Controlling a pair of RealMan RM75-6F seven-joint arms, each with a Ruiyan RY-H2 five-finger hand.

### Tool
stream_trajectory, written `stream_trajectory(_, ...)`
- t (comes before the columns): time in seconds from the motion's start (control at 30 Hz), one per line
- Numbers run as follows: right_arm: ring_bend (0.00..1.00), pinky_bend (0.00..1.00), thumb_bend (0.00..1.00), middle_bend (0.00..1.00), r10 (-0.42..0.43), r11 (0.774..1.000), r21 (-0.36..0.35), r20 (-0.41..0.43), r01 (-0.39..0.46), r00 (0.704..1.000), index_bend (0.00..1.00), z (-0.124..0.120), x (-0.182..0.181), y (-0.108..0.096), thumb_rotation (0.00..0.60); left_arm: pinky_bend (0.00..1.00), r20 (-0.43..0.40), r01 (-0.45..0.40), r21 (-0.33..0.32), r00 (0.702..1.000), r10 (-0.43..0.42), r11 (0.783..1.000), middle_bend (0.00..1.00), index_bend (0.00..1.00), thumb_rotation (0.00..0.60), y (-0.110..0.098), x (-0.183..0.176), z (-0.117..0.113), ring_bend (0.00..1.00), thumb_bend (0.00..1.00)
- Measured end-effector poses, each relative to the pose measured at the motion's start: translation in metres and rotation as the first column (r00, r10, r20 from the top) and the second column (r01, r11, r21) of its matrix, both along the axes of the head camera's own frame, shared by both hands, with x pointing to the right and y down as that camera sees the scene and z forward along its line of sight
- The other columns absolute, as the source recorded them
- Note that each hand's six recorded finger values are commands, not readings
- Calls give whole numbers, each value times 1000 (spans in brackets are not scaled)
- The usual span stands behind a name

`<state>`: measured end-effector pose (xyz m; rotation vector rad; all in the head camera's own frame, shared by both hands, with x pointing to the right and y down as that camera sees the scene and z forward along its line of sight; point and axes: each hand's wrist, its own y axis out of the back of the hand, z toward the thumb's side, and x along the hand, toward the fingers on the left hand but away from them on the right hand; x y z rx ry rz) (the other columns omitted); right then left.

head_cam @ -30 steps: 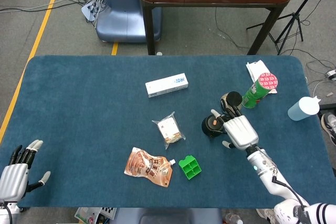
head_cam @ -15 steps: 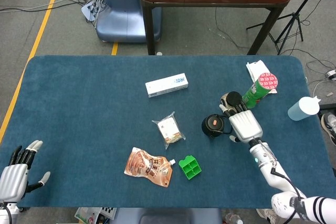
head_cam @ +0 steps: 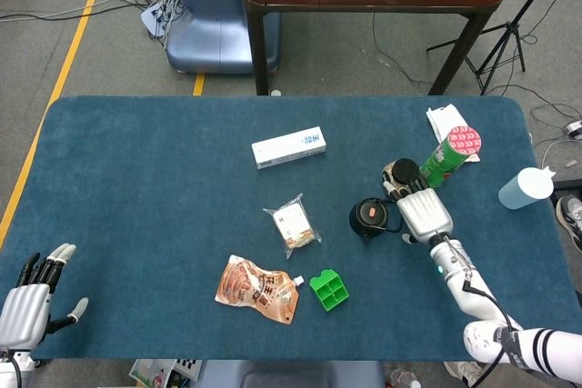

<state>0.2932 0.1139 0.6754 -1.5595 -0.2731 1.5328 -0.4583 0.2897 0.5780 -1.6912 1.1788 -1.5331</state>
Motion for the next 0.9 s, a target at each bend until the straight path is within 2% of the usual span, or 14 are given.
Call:
stream_trajectory(0.27, 120, 1, 17, 314, -16, 1000, -22, -7, 15, 1000, 82, 8, -1, 3, 600, 0, 0, 5, -1, 1000, -5, 1000, 86, 92, 600, 0, -1, 1, 124, 247)
stream_trajectory(0.57, 119, 0, 17, 334, -40, 999, -34, 34, 41, 999, 82, 6, 0, 15, 600, 0, -2, 3, -2, 1000, -3, 1000, 86, 92, 600, 0, -1, 1, 124, 247)
stream_trajectory(0.9, 120, 0, 17, 350, -119, 992, -41, 93, 123, 988, 82, -10, -2, 45, 600, 0, -7, 0, 1, 1000, 0, 1000, 86, 92, 600, 0, 1, 0, 124, 247)
